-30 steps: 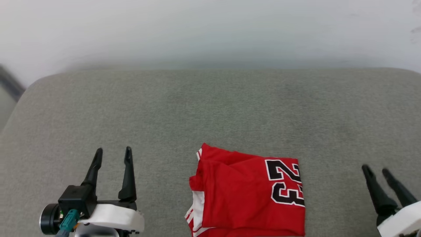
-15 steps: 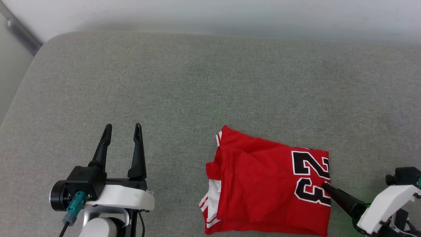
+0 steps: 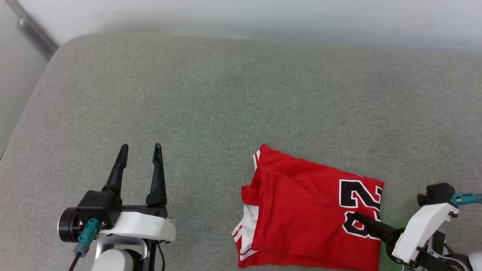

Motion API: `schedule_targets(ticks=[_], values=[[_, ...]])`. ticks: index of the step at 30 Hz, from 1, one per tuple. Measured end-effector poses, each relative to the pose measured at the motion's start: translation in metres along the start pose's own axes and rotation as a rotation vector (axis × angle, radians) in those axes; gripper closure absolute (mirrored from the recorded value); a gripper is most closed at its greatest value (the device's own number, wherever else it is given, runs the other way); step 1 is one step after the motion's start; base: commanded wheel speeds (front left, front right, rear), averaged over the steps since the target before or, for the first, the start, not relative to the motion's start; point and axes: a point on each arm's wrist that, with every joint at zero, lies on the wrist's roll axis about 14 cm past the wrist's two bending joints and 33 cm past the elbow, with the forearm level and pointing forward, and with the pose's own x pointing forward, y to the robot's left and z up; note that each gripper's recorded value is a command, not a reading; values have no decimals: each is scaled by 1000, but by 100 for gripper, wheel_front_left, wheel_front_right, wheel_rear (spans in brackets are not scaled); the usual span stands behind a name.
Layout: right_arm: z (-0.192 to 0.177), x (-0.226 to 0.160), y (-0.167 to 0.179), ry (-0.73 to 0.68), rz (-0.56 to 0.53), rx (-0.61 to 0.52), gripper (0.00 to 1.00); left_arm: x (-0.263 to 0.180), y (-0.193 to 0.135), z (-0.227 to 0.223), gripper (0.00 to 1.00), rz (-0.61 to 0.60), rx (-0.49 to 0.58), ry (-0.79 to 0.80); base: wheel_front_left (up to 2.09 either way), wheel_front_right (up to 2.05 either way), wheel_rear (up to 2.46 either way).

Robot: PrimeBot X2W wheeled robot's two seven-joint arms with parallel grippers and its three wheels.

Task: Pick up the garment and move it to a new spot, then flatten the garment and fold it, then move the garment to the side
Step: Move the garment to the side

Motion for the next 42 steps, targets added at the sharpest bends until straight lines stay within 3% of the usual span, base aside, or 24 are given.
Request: schedule_targets(ticks=[5, 12, 18, 26, 32, 37, 42], values=[[10, -16, 2, -52, -43, -132, 100, -5, -3, 7, 0, -18, 3, -19, 0, 0, 0], [28, -65, -49, -135, -282, -289, 100, -5, -27, 9, 0, -102, -8, -31, 0, 0, 0], [64, -125, -93, -276, -488, -320, 100, 9, -73, 14, 0, -252, -16, -57, 0, 0, 0], [119, -184, -127, -440, -695, -389, 100, 38, -148, 13, 0, -465, -58, -82, 0, 0, 0], [162, -220, -168, -485, -888, -440, 100, 63, -191, -3, 0, -601, -75, -82, 0, 0, 0], [198, -257, -197, -578, -1038, -459, 100, 78, -214, -24, 0, -664, -110, -66, 0, 0, 0], [223, -265, -218, -638, -1114, -452, 100, 92, -222, -50, 0, -695, -122, -35, 0, 0, 0]])
